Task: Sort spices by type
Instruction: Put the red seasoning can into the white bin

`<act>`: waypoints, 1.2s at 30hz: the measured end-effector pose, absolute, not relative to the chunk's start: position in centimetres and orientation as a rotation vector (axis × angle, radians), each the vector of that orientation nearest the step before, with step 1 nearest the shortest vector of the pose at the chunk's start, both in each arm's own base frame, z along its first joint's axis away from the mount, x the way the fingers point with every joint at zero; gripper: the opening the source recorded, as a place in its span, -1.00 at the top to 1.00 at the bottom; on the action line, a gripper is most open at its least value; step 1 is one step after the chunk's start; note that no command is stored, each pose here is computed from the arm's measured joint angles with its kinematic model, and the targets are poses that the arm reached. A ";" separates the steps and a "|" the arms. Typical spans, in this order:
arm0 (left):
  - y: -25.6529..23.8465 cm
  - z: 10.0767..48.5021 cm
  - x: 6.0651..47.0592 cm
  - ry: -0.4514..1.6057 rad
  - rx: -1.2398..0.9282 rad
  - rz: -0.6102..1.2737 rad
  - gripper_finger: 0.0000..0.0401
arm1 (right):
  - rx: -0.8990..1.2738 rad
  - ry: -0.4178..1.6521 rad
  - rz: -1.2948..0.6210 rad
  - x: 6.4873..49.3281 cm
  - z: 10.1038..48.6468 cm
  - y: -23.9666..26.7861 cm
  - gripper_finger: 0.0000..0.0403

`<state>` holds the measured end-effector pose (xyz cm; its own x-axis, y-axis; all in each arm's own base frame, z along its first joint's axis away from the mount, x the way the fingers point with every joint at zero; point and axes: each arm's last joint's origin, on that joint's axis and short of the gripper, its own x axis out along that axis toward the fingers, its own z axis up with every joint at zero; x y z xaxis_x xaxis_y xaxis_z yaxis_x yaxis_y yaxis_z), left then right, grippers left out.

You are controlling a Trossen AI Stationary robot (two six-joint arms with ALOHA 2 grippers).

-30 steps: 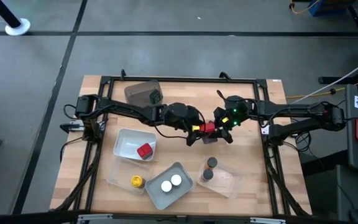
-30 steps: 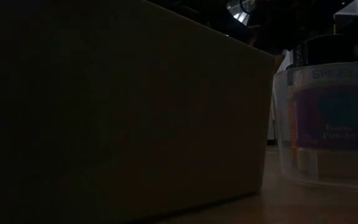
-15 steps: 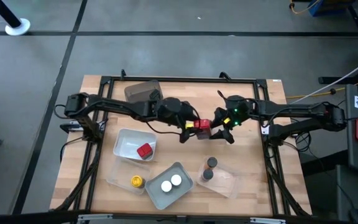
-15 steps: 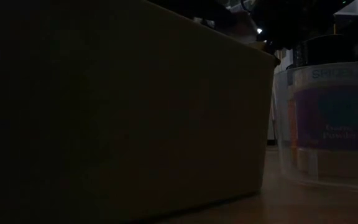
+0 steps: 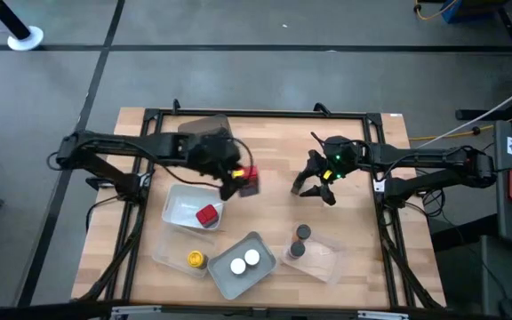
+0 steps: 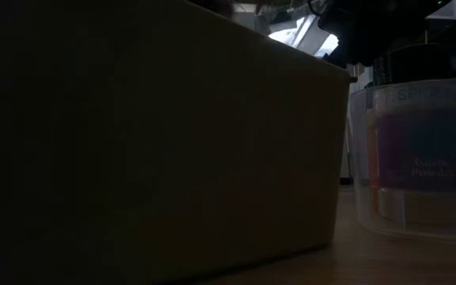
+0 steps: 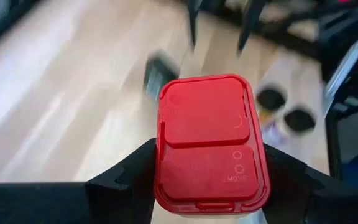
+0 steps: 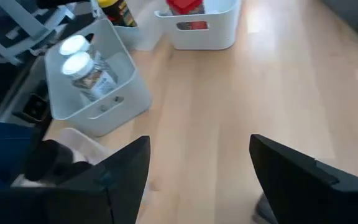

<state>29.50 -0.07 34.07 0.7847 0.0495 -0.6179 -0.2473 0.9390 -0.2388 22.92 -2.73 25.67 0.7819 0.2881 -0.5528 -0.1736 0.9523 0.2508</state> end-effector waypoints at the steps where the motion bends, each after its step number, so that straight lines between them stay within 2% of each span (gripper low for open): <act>1: -0.3 34.1 28.7 0.689 -0.340 0.187 -0.01 | 0.183 0.628 0.241 22.9 25.6 -2.8 -0.36; 7: -1.8 33.9 24.8 0.891 -0.449 0.308 -0.01 | 0.169 0.636 0.200 22.9 25.6 -2.9 -0.36; 14: -3.5 33.1 21.6 1.040 -0.430 0.550 -0.01 | 0.169 0.637 0.200 22.9 25.6 -2.9 -0.36; 28: -6.9 26.3 19.3 0.985 -0.447 0.825 -0.01 | 0.142 0.637 0.209 22.9 25.5 -2.9 -0.36; 36: -7.1 22.2 18.8 0.901 -0.452 0.884 -0.02 | 0.074 0.630 0.230 22.9 25.5 -2.9 -0.36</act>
<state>18.83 -7.07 22.23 0.3159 0.4667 -0.8261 -0.8167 0.5769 0.0136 22.89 -2.86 25.52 0.7832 0.2358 -0.5754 -0.1908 0.9718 0.1385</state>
